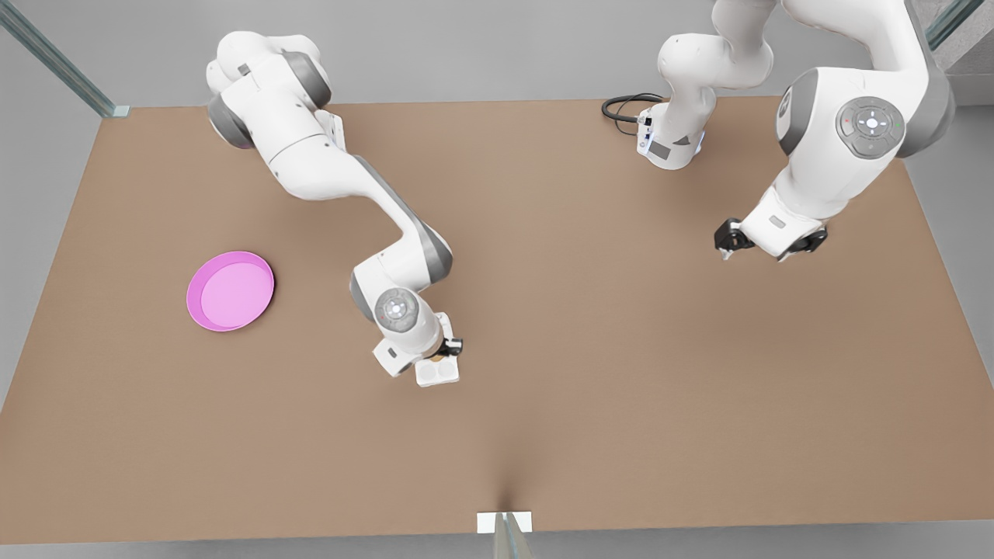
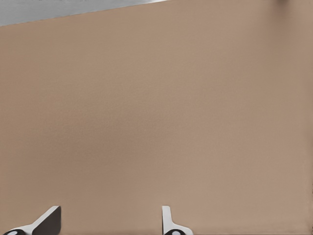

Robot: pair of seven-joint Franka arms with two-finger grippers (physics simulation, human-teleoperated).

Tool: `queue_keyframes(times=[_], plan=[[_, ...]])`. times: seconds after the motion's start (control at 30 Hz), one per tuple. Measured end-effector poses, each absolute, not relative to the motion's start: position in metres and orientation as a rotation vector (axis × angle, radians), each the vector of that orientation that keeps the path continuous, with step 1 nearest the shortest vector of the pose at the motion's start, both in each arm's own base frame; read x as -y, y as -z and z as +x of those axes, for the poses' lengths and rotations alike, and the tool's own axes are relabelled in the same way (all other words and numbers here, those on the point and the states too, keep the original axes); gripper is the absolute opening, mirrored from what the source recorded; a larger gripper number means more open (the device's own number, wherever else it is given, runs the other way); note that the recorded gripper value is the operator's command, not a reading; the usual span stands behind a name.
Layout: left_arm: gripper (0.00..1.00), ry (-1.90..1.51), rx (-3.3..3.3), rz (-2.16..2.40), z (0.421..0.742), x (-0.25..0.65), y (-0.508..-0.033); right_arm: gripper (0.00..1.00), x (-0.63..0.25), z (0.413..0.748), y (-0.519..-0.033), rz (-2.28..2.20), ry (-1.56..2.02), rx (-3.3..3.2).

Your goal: Pack egg into the box and close the box lid

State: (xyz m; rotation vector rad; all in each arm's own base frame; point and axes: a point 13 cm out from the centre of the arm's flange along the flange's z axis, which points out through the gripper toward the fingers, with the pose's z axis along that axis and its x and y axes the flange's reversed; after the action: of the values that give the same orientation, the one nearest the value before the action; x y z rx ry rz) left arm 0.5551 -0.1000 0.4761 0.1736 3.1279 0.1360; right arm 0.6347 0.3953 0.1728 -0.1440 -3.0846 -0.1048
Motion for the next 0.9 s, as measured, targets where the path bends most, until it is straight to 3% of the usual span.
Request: queue_keyframes(times=[0.3, 0.37, 0.6, 0.7, 0.77, 0.83, 0.9], plan=[[1.00, -0.139, -3.120, 0.331, 0.544, 0.155, -0.470, 0.50, -0.369, 0.632, -0.119, -0.391, -0.031, 2.994], [1.00, -0.139, -3.119, 0.346, 0.543, 0.161, -0.469, 1.00, -0.366, 0.629, -0.108, -0.420, -0.062, 2.981], [1.00, -0.140, -3.137, 0.291, 0.549, 0.152, -0.457, 1.00, -0.360, 0.630, -0.105, -0.521, -0.092, 2.970], [1.00, -0.126, -3.170, 0.354, 0.542, 0.232, -0.420, 1.00, -0.291, 0.667, -0.141, -0.690, -0.044, 2.944], [1.00, -0.142, -3.152, 0.604, 0.484, 0.364, -0.390, 1.00, -0.148, 0.675, -0.181, -0.885, -0.076, 2.873], [1.00, -0.147, -3.122, 0.722, 0.435, 0.464, -0.366, 1.00, 0.010, 0.670, -0.259, -1.084, -0.097, 2.859], [1.00, -0.171, -3.124, 0.699, 0.412, 0.513, -0.338, 1.00, 0.082, 0.654, -0.372, -1.137, -0.098, 2.949]])
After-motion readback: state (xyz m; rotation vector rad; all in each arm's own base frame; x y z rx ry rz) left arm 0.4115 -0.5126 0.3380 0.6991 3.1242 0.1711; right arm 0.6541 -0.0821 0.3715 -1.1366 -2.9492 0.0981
